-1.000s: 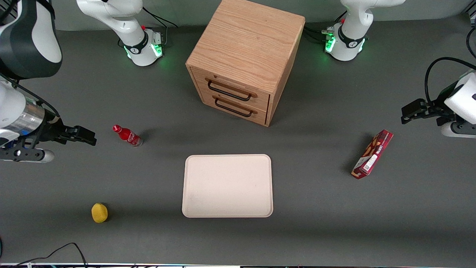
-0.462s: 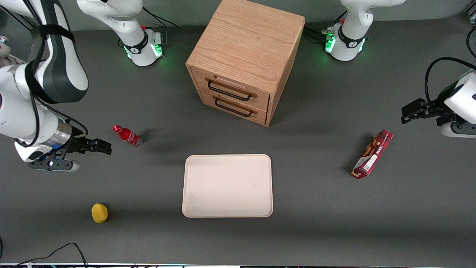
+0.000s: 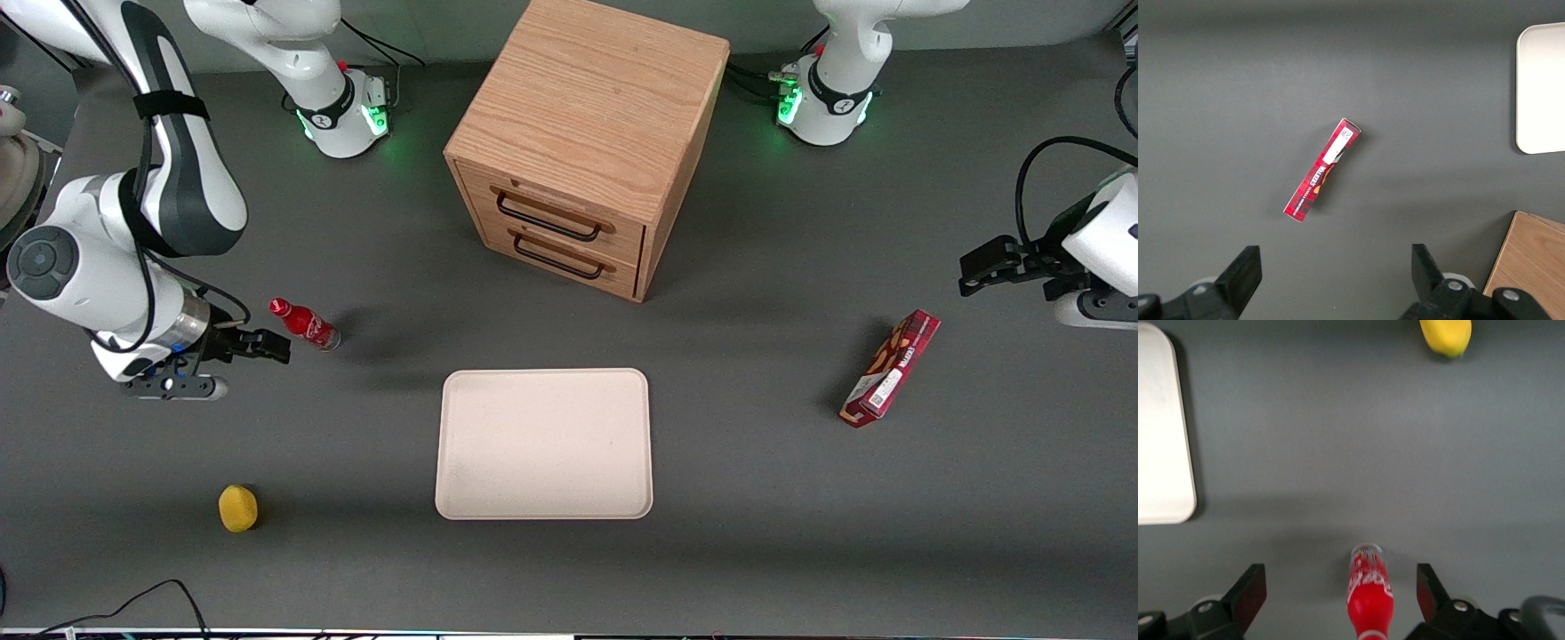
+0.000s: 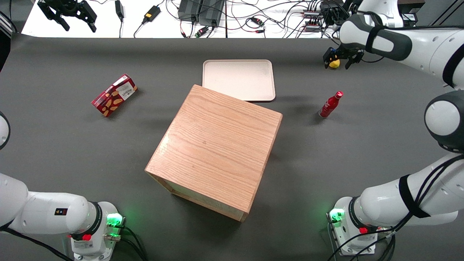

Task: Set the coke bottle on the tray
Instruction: 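Move the open right gripper over the red Coca-Cola bottle and lower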

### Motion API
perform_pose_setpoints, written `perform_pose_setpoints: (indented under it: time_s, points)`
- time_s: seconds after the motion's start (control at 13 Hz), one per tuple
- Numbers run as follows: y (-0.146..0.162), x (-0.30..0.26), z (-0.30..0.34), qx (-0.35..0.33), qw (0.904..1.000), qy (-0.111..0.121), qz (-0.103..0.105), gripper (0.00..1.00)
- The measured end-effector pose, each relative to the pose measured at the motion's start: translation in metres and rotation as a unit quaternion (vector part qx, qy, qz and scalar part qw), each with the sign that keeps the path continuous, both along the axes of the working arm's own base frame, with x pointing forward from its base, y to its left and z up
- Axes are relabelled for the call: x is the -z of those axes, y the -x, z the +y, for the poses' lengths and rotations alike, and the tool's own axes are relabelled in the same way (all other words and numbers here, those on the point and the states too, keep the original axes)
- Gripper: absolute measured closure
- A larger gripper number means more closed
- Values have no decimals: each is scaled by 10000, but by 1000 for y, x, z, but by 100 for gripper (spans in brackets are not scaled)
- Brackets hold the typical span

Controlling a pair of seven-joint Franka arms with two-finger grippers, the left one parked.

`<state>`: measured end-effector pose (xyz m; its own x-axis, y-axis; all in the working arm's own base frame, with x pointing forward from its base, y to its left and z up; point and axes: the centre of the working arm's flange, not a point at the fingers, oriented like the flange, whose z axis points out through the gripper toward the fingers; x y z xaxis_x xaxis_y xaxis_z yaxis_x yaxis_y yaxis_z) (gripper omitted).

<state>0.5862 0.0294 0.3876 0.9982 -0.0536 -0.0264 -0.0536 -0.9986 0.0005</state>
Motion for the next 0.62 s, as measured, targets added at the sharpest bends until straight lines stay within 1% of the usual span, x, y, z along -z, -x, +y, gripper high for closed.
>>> perform_pose_setpoints:
  time_s: [0.15,0.31,0.46,0.54,0.62]
  points:
    - [24,3,0,-32,10000,35,4,0]
    - [47,14,-1,-44,10000,59,-47,0]
    - [62,32,-5,-92,9999,62,-111,0]
    - [66,42,-11,-141,9998,58,-149,6]
    - [71,50,-20,-163,9997,56,-149,6]
